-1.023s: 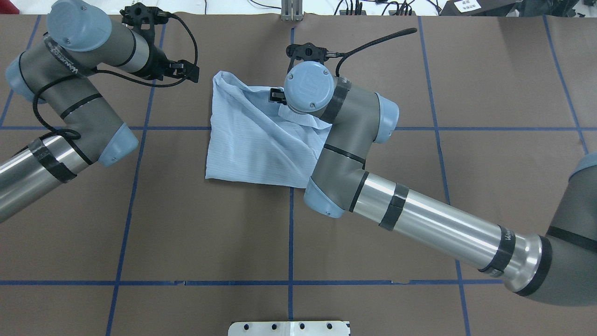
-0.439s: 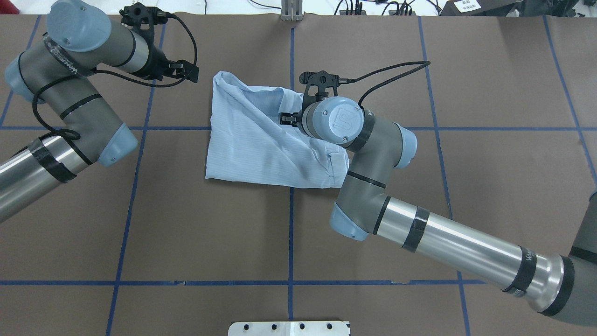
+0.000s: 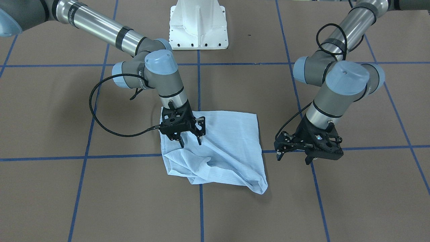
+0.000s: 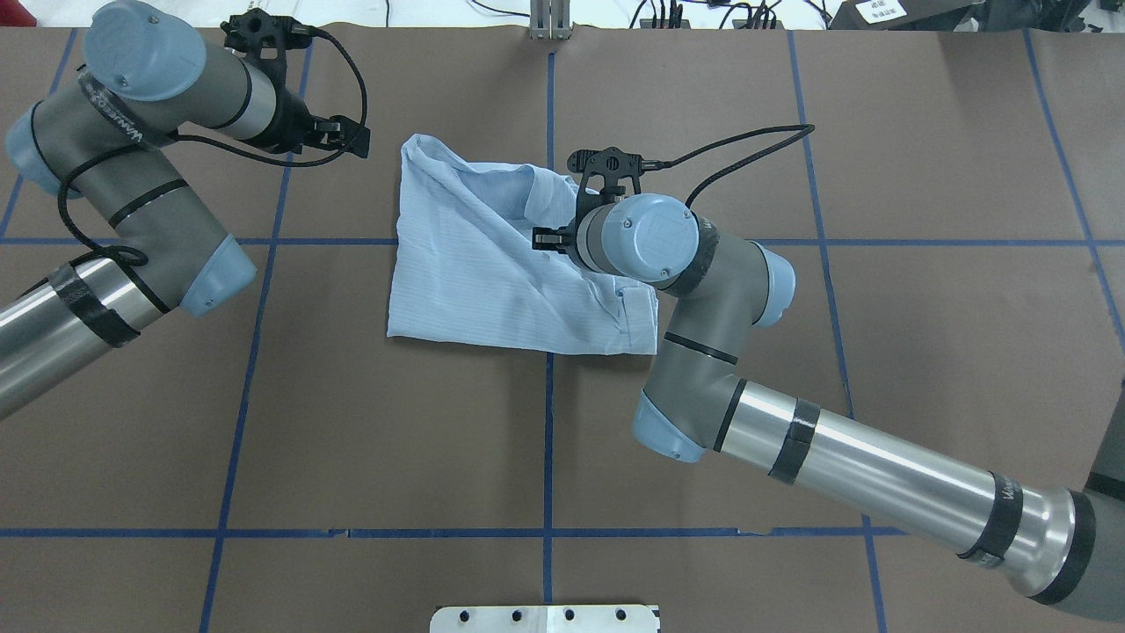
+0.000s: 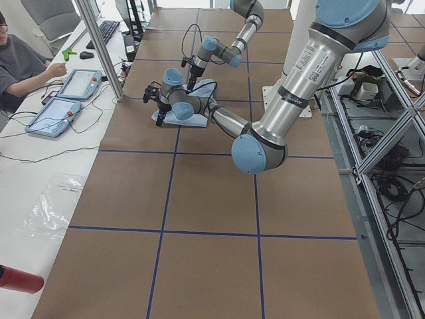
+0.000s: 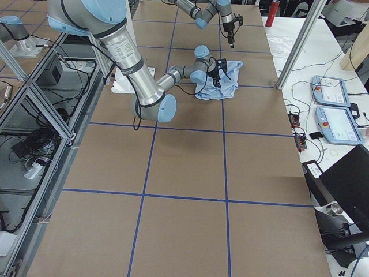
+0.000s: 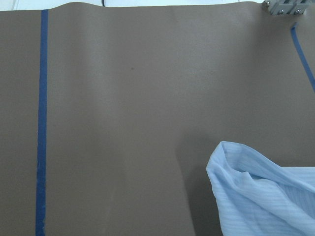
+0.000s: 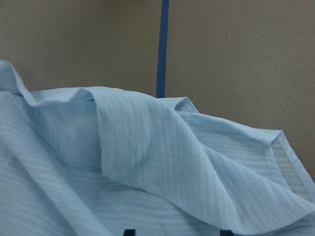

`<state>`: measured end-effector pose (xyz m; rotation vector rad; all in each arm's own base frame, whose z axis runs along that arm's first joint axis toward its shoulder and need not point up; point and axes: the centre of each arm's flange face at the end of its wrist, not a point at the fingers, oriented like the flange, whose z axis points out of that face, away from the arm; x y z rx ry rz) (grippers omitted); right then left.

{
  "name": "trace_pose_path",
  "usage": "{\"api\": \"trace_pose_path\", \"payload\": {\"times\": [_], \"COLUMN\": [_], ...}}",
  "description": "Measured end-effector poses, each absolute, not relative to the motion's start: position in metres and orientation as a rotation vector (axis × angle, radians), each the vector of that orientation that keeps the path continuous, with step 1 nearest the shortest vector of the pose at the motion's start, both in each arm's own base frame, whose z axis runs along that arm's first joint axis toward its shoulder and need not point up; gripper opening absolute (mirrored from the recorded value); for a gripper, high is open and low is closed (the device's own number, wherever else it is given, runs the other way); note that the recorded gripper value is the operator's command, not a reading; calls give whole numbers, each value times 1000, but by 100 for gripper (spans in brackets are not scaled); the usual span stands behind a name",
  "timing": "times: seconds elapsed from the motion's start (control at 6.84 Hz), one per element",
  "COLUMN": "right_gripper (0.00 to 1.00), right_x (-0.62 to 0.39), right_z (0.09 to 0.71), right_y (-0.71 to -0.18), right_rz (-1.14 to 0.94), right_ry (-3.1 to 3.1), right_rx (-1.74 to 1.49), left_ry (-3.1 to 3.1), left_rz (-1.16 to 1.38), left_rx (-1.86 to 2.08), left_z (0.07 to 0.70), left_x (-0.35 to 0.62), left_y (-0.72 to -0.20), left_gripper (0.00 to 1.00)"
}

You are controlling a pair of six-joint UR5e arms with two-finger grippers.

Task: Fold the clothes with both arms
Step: 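Release the fold and raise the left gripper away while the right gripper presses the fold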

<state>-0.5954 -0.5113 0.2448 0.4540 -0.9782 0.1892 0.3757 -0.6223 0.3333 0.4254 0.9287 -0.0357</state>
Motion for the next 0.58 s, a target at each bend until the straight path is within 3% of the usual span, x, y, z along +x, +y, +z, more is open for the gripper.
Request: {"api": "trace_pose_path", "payload": {"times": [0.29, 0.44, 0.58], "right_gripper": [55, 42, 3], "right_x": [-612, -619, -619], "right_z": [224, 209, 203], "right_y": [-530, -545, -557], "right_rz": [219, 239, 256], "right_ry": [-940, -896, -856], "right_rx": [476, 486, 499], "left_ry": [931, 932, 933], "left_rz": [-36, -35, -34], "left_rx": [429, 431, 432], "left_z": [336, 337, 336], "left_x": [370, 369, 368], "left_y": [-616, -614, -613], "left_gripper": [100, 100, 100]}}
